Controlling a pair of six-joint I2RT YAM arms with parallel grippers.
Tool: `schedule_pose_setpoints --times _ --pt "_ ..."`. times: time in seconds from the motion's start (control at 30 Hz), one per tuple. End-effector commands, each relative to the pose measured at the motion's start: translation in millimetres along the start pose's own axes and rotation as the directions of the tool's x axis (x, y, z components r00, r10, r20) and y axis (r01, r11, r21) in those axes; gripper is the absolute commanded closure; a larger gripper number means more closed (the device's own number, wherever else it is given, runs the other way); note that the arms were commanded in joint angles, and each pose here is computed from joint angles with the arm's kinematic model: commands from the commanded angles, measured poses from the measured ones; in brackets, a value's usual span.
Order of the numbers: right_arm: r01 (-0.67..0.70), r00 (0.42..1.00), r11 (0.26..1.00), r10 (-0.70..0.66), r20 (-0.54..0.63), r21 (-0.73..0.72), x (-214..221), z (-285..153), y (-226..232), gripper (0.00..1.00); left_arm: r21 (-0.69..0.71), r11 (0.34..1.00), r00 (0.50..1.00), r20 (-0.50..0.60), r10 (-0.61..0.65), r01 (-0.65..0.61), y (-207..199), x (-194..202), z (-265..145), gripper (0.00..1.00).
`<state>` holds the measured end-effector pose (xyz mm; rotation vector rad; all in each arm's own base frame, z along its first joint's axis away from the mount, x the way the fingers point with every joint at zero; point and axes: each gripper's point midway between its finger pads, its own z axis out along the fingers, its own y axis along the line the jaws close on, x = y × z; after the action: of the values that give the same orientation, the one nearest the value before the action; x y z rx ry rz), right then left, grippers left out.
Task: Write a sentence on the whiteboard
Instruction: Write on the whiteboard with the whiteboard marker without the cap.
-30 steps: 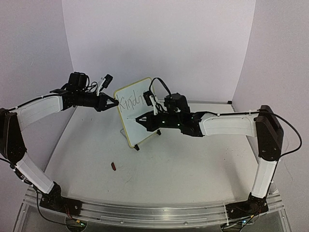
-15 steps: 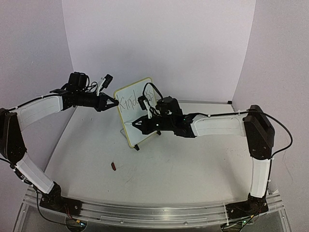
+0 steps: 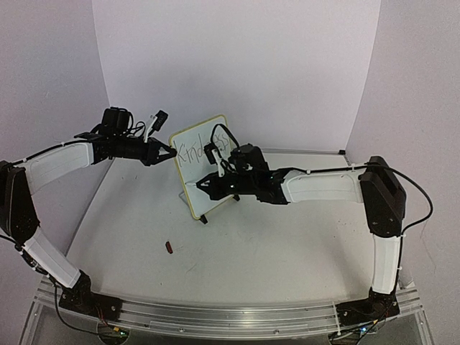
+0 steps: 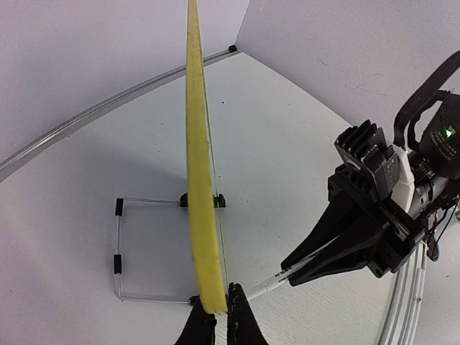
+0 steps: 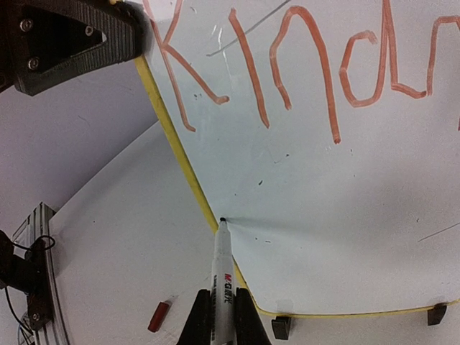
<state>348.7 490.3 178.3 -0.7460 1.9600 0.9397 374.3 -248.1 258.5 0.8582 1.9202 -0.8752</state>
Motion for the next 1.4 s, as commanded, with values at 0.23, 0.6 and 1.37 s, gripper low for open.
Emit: schedule_pose_setpoints --times 0.23,0.6,1.37 --pt "0.011 0.995 0.997 -0.019 0.095 0.079 -24.9 -9.4 -7.7 1.0 -0.017 1.0 0.999 -0.034 0.012 -0.012 0.6 5.5 1.9 1.0" --pt "0.006 0.993 0.995 -0.018 0.12 0.1 -27.3 -15.5 -10.6 1.0 -0.015 1.0 0.999 -0.038 0.008 -0.009 1.8 6.8 3.5 1.0" --pt "-0.019 1.0 0.999 0.019 -0.004 0.047 22.9 -0.5 -13.2 1.0 -0.015 1.0 0.999 -0.042 0.006 -0.006 2.4 7.8 4.5 1.0"
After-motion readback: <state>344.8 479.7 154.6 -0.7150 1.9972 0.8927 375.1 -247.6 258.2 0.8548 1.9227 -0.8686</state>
